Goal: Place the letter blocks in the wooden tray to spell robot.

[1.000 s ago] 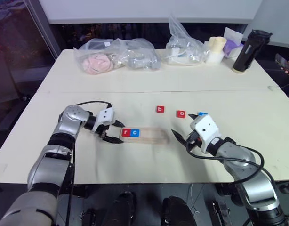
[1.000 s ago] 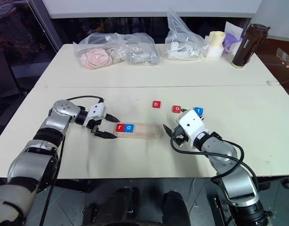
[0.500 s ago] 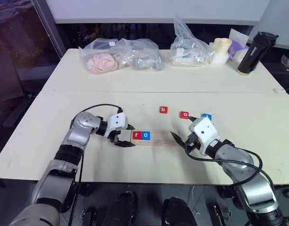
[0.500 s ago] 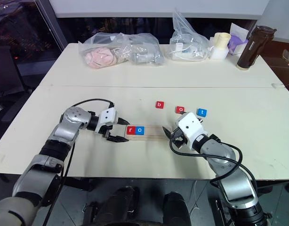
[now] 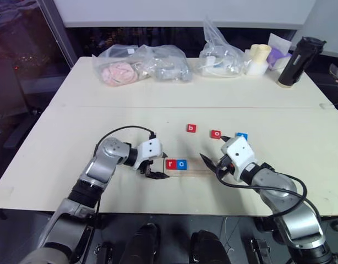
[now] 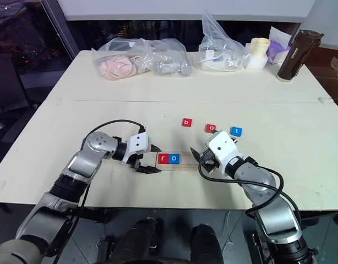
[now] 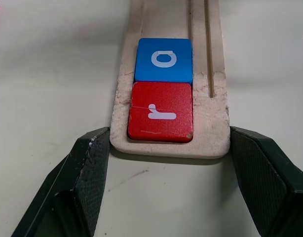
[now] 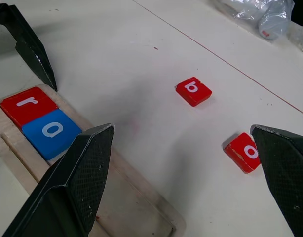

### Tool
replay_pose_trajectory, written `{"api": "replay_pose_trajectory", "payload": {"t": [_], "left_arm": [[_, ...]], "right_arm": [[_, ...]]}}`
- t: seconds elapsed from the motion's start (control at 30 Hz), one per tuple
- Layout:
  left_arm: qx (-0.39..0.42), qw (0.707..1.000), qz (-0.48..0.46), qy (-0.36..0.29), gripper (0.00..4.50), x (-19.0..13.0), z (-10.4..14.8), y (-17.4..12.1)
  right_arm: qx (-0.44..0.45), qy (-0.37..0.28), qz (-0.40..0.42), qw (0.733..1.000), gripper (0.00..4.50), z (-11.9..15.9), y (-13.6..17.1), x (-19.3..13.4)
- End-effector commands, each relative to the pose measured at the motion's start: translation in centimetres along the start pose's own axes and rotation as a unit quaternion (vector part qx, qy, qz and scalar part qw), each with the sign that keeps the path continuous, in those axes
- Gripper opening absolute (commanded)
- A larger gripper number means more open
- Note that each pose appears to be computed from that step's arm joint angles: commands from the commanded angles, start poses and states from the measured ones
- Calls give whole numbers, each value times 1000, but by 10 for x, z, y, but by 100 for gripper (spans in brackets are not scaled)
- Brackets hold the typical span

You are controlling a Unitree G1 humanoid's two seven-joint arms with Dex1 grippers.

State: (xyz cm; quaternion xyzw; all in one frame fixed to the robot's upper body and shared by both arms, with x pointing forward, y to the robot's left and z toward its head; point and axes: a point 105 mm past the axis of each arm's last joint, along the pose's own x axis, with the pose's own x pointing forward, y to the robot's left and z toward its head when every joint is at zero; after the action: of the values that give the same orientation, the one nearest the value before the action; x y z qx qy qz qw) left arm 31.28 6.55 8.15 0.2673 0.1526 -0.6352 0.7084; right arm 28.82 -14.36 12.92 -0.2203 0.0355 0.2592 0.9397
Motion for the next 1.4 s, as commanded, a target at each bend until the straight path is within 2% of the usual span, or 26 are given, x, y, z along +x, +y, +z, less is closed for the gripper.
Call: {"api": "replay_pose_trajectory", "payload": {"t": [0.03, 0.27, 0.33, 0.37, 0.53, 0.83, 1.03, 1.13, 1.27, 1.4], "left_arm": [[-28, 998, -48, 24, 312, 23, -15, -26], [-39, 998, -51, 29, 312, 22, -19, -30], [-40, 997, -49, 34, 416, 22, -23, -30], [-40, 997, -49, 36, 447, 21, -24, -30], [-46, 997, -41, 47, 447, 12, -34, -29], [-88, 992, -9, 85, 447, -47, -67, -34], [-116, 989, 20, 85, 447, -72, -75, -41], [-120, 990, 36, 69, 447, -83, -70, -42], [-122, 991, 61, 13, 447, -97, -51, -40], [-137, 986, 78, -52, 447, -108, -32, -38]], "right_arm": [[-14, -27, -8, 1000, 450, 14, -2, -1], [-14, -26, -7, 1000, 450, 14, -2, 0], [-14, -27, -7, 1000, 450, 15, -3, 0], [-14, -27, -7, 1000, 450, 15, -3, 0], [-16, -28, -4, 999, 450, 16, -3, 1], [14, -46, 12, 999, 450, 28, -1, 16], [35, -36, 22, 998, 450, 33, 1, 37], [46, -20, 32, 998, 450, 37, 6, 55], [77, -2, 65, 995, 450, 49, 25, 81], [120, 33, 47, 991, 450, 53, 30, 108]]}}
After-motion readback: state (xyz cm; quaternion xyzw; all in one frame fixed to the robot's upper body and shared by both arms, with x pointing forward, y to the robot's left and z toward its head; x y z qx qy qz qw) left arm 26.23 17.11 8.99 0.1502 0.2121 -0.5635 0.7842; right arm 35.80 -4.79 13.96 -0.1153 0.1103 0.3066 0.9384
